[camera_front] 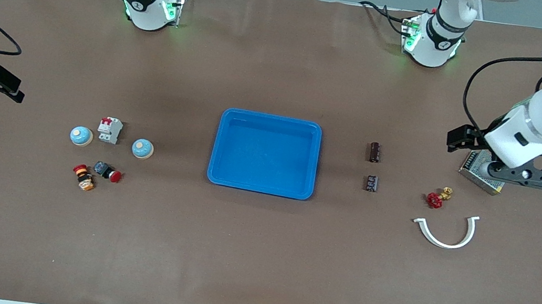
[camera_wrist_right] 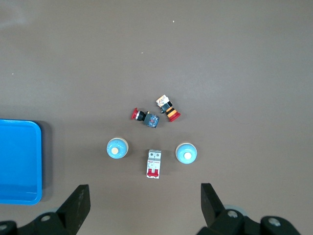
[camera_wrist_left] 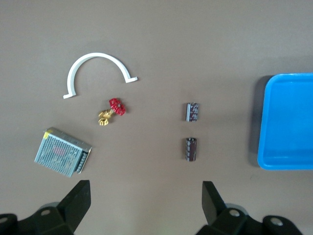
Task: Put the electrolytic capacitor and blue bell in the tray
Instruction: 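Move the left gripper over the brown capacitors while the right gripper reaches the blue dome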
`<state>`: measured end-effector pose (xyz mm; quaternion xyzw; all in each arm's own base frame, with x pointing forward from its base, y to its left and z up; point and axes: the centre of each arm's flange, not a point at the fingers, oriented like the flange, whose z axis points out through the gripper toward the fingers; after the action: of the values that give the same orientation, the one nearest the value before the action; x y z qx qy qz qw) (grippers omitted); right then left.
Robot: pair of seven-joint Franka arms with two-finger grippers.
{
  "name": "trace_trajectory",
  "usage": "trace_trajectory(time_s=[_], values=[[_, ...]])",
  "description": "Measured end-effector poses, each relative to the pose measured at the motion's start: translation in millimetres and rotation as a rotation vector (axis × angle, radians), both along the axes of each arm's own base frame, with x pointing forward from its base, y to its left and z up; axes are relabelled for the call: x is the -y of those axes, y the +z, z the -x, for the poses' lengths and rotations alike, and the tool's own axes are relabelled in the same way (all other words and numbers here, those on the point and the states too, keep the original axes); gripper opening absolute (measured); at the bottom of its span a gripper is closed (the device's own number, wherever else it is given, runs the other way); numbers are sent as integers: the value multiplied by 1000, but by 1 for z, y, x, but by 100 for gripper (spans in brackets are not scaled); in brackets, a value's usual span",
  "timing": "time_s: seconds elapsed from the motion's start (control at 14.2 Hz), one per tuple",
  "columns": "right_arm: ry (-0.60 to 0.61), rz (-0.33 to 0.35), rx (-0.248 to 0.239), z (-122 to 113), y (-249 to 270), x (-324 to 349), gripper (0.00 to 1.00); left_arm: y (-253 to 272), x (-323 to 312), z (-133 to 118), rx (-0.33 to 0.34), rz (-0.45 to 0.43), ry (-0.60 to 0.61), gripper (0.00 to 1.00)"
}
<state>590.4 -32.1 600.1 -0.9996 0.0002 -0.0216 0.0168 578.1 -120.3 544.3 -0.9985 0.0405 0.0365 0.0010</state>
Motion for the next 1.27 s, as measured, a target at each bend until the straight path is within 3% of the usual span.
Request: trace_trajectory(time_s=[0.71,0.92,1.27], values=[[-24,24,-73,7,-12,25,100,-79,12,26,-21,55,12,100],[23,20,-122,1,-57,28,100,-110,18,39,-26,52,6,100],[195,6,-147,4,-149,67,100,-141,34,53,-14,68,42,100]])
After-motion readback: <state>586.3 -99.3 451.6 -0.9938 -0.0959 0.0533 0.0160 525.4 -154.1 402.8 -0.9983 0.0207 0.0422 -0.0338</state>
